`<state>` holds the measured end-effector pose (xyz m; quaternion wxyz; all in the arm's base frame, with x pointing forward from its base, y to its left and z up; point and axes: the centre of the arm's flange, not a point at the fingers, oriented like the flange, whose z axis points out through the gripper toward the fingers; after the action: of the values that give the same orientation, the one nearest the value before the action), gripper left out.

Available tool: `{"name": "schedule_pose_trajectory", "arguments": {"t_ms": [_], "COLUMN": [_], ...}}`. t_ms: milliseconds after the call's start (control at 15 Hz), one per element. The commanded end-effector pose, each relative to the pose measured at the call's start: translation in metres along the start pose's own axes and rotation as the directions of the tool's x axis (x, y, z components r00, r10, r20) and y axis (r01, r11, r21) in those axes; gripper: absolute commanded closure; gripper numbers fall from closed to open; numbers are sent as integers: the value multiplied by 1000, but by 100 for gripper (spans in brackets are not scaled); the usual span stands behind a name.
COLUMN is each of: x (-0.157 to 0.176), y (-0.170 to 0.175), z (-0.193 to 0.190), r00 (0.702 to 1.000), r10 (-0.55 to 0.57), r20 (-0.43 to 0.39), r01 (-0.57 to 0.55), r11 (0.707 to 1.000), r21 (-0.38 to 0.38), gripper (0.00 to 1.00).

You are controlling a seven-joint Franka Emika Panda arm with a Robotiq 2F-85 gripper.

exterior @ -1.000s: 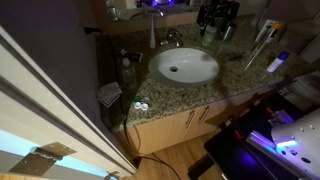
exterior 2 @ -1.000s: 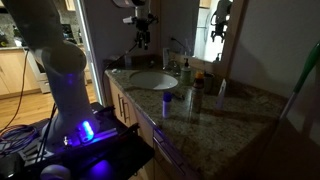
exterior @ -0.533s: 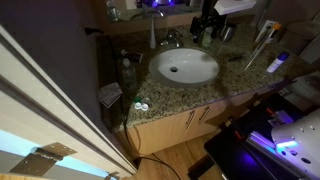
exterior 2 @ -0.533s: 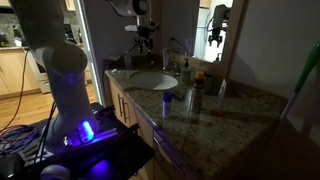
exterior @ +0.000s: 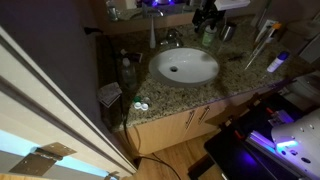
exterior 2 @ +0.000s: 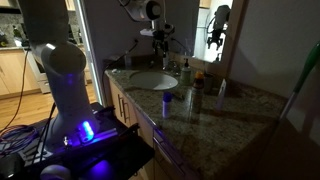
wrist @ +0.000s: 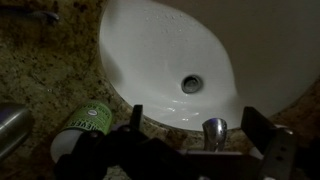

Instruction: Open the tap, wet the toothbrush, put it back and close the tap

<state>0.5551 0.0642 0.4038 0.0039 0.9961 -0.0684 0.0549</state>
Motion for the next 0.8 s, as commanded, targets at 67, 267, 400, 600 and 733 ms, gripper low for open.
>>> {"name": "schedule_pose_trajectory", "arguments": {"t_ms": [67,267,400,600,733], "x": [12,38,52,56,48], "y": [6,25,41,66,59], "z": [8,6,-4,-24,-19], "r00": [1000,999,996,985,990], "r10": [-18,-49,-91,-173,-141], "r20": [14,5,3,-6,-19], "r01": [17,48,90,171,143], "r11": [1000,997,987,969,977], "r21": [26,66,131,176,161], "gripper": [0,0,0,0,0]}}
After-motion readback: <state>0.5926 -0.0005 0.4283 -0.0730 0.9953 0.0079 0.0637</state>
